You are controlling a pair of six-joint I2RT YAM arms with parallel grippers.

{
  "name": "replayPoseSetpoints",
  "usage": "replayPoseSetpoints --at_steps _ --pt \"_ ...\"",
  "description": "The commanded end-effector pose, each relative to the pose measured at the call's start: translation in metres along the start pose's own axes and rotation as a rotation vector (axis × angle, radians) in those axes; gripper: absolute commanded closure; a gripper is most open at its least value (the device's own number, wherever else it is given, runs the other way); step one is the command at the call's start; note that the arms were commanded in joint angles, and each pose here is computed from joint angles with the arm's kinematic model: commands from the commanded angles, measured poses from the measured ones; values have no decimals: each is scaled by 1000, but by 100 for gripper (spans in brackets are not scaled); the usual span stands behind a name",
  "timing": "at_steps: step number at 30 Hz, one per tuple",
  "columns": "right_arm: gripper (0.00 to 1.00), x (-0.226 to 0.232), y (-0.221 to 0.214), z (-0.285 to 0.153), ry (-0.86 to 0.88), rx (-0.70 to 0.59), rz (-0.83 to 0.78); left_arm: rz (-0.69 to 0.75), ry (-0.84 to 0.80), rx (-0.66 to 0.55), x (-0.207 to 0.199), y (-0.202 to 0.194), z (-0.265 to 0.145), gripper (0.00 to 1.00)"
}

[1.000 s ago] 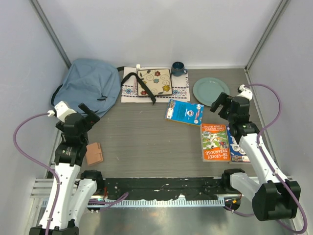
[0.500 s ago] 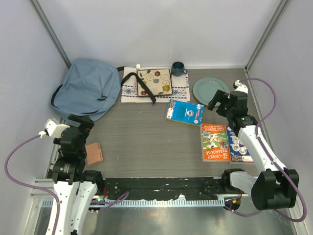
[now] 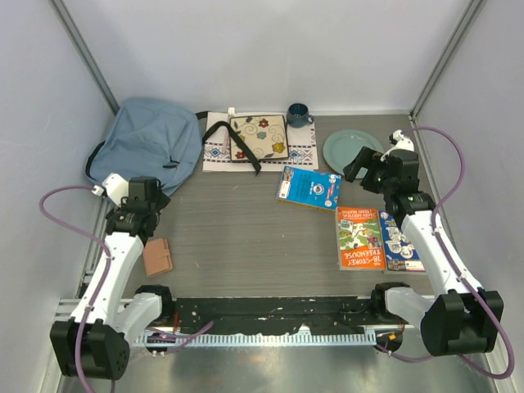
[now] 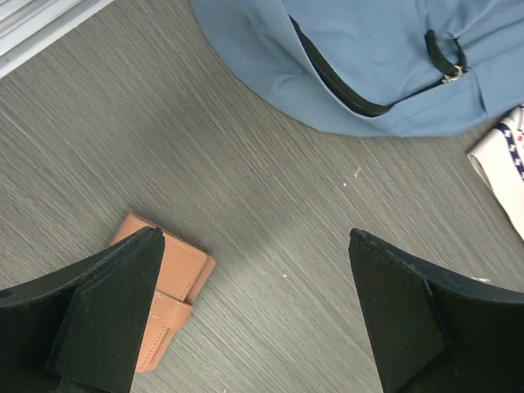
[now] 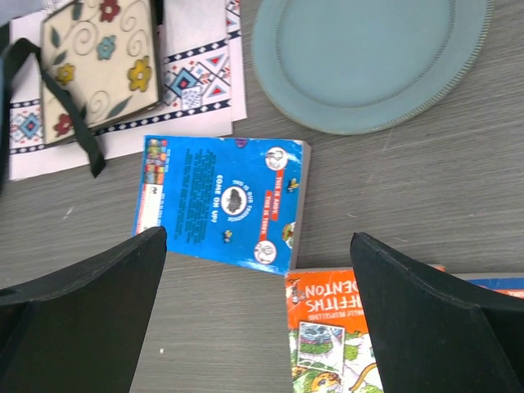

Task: Pack the student bag
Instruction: Pick up the student bag at the corner of the board.

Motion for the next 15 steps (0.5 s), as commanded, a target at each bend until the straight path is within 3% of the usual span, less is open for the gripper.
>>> replayPoseSetpoints --at_steps 1,7,12,15 --pt "0 25 26 -15 127 -77 34 -56 23 -109 -5 27 14 1" --pt "0 37 30 -21 195 -91 73 -135 82 -74 -1 46 54 0" --pt "0 43 32 -23 232 -94 99 -122 131 -23 -8 56 89 0" --pt "0 48 31 -22 261 -93 114 -139 93 -17 -19 62 109 0"
Point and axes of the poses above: each gripper's point midway between its finger pads, its own z axis out along the fingers, its own x axis along the line the jaws close on, y = z × x, the point moved 3 cm from there along -z, back along the fingers, and after that the axes turned 4 degrees about -z, right-handed, at the moved point
